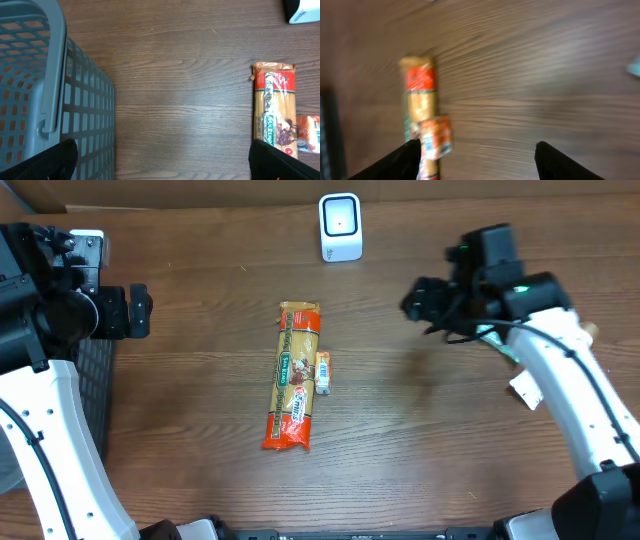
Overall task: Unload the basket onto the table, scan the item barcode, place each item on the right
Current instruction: 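Move the right gripper over the orange snack bar beside the spaghetti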
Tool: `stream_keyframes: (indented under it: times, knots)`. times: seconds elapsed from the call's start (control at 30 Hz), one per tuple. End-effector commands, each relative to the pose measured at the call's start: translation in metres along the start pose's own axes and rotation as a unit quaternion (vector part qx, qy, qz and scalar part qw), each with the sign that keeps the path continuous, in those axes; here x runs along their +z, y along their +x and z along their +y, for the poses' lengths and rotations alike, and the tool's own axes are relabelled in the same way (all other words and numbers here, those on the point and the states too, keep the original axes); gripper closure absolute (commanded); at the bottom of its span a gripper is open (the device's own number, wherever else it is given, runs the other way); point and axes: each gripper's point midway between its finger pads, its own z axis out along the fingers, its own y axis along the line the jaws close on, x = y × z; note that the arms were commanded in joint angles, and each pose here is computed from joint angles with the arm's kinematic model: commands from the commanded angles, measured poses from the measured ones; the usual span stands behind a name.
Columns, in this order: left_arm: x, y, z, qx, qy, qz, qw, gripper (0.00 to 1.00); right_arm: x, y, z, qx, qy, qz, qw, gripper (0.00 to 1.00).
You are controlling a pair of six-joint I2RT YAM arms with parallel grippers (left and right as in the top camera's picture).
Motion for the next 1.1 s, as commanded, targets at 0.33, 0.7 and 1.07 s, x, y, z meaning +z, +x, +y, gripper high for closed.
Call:
stream_keyframes:
  times: [0.33, 0.7, 1.07]
  knots:
    - [0.002, 0.000, 0.002, 0.004, -0.003, 0.003, 1.000, 0.01, 0.105, 0.076, 0.071, -0.083, -0.019, 0.103, 0.991, 0.29]
    - [0.002, 0.000, 0.002, 0.004, -0.003, 0.003, 1.000, 0.00, 0.133, 0.114, 0.078, -0.079, 0.008, 0.143, 0.987, 0.29]
    - [0.002, 0.000, 0.002, 0.005, -0.003, 0.003, 1.000, 0.00, 0.159, 0.121, 0.069, -0.078, 0.015, 0.148, 0.986, 0.32]
